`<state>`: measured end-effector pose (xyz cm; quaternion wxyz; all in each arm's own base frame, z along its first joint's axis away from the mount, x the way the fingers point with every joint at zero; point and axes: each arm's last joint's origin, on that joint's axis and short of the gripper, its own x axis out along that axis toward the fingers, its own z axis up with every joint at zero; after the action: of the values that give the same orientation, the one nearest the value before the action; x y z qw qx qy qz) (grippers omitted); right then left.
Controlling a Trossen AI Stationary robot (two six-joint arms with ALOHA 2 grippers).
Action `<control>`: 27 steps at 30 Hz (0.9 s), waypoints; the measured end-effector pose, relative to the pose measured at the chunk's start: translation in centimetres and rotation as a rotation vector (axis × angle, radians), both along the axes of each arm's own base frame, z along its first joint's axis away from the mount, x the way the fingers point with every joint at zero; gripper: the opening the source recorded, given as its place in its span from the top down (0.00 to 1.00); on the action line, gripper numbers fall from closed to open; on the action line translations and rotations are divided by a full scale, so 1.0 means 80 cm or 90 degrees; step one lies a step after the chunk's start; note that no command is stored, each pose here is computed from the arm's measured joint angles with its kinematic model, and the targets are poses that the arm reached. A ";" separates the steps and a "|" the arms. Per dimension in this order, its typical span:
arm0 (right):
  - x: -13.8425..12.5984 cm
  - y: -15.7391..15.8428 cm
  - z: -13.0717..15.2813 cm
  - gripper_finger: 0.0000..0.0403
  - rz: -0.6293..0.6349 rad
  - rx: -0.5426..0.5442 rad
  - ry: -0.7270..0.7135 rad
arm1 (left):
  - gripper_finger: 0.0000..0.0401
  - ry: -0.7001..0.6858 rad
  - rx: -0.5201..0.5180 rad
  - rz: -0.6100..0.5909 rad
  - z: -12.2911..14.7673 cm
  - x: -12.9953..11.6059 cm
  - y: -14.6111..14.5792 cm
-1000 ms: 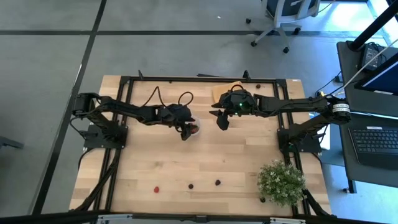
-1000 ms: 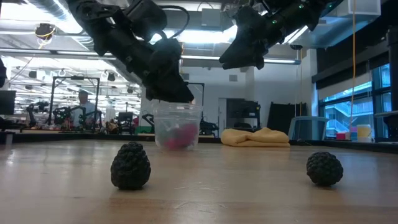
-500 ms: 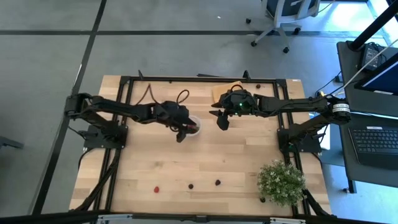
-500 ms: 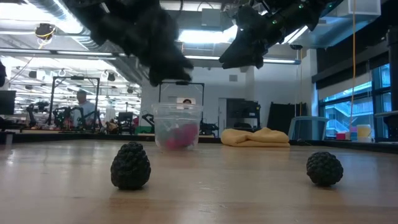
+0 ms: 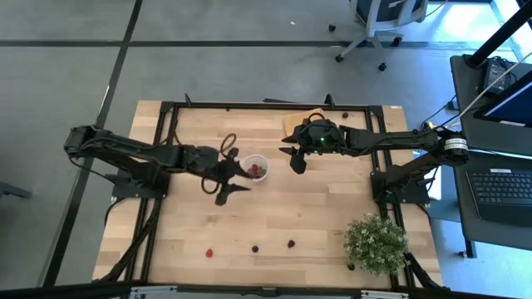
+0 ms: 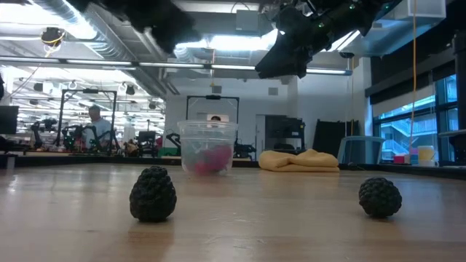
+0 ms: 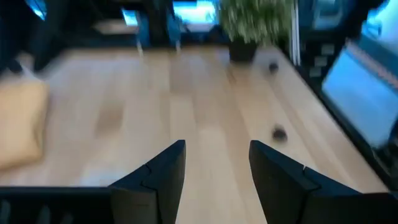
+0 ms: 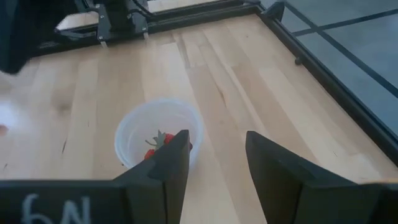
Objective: Pick and placing Produce into tupperware
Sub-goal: Put the red raspberry into the transparent container
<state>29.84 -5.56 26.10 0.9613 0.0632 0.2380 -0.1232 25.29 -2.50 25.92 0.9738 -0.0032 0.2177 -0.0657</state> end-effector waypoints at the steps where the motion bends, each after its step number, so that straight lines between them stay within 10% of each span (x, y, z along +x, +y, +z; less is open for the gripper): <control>1: 0.000 0.000 0.001 0.60 0.000 0.000 -0.004 | 0.58 0.029 0.004 -0.007 0.000 -0.004 -0.006; 9: 0.002 0.000 0.004 0.60 -0.002 -0.001 -0.022 | 0.58 0.277 0.133 -0.132 0.012 -0.039 -0.062; 27: 0.002 -0.001 0.005 0.60 -0.048 0.084 -0.051 | 0.58 0.408 0.342 -0.436 -0.037 -0.068 -0.157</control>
<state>30.04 -5.60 26.50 0.9584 0.1405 0.2046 -0.1406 19.88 -15.05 22.95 0.7479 0.2974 0.5018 -0.3169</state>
